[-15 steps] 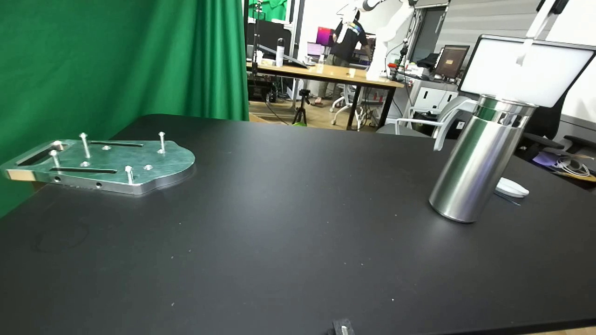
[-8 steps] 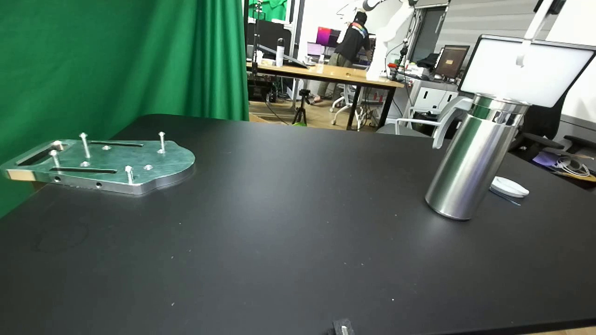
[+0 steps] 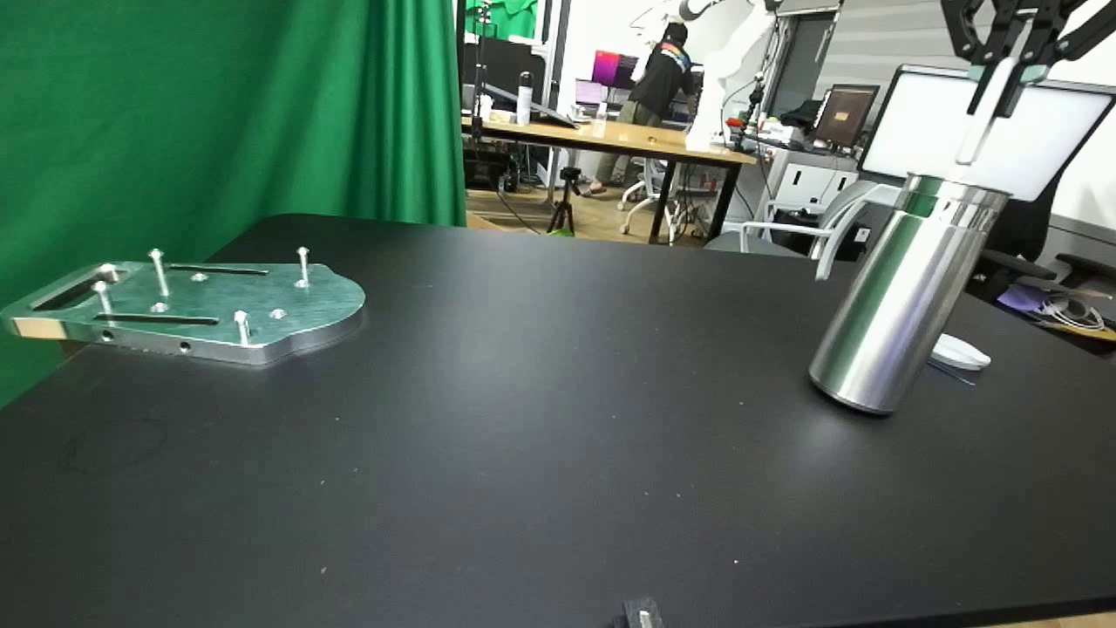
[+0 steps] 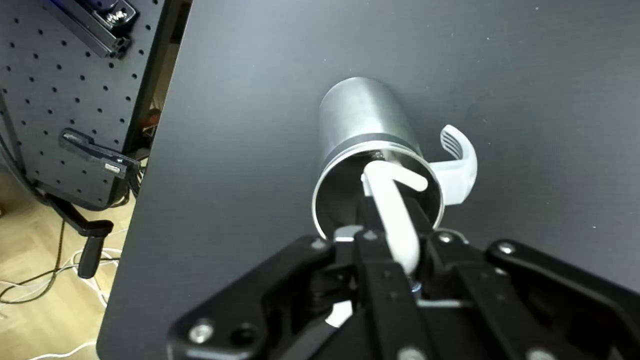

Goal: Use the brush to clean the inside of the silver bottle

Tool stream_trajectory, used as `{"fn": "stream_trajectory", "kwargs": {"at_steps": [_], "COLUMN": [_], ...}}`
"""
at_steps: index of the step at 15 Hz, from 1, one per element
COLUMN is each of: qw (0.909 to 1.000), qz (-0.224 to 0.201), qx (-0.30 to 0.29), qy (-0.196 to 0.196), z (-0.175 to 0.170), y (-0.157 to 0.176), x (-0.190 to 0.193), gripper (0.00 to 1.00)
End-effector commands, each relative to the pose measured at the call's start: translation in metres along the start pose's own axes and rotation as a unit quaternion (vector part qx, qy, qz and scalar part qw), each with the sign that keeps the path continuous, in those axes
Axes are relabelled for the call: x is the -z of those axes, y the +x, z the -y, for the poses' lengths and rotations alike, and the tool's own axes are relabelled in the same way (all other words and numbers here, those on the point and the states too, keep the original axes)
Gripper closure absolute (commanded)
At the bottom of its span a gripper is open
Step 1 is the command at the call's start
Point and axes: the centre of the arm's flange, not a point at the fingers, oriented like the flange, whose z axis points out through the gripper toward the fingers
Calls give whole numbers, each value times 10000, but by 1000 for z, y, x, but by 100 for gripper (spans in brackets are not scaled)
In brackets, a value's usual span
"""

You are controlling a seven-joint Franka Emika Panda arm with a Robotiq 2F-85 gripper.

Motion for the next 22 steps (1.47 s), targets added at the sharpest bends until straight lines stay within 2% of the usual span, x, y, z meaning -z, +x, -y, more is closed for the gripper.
{"fn": "stream_trajectory", "kwargs": {"at_steps": [1, 5, 9, 17, 20, 22], "qw": [9998, 9996, 9995, 9979, 9973, 9982], "qz": [-96, -142, -212, -450, -505, -410], "qx": [15, 125, 199, 164, 121, 92], "qy": [-177, -224, -107, 440, 518, 434], "z": [5, 11, 10, -3, -7, -8], "y": [-15, -25, -29, -28, -25, -20], "x": [-30, -37, -15, 48, 56, 50], "gripper": [96, 96, 96, 96, 96, 96]}}
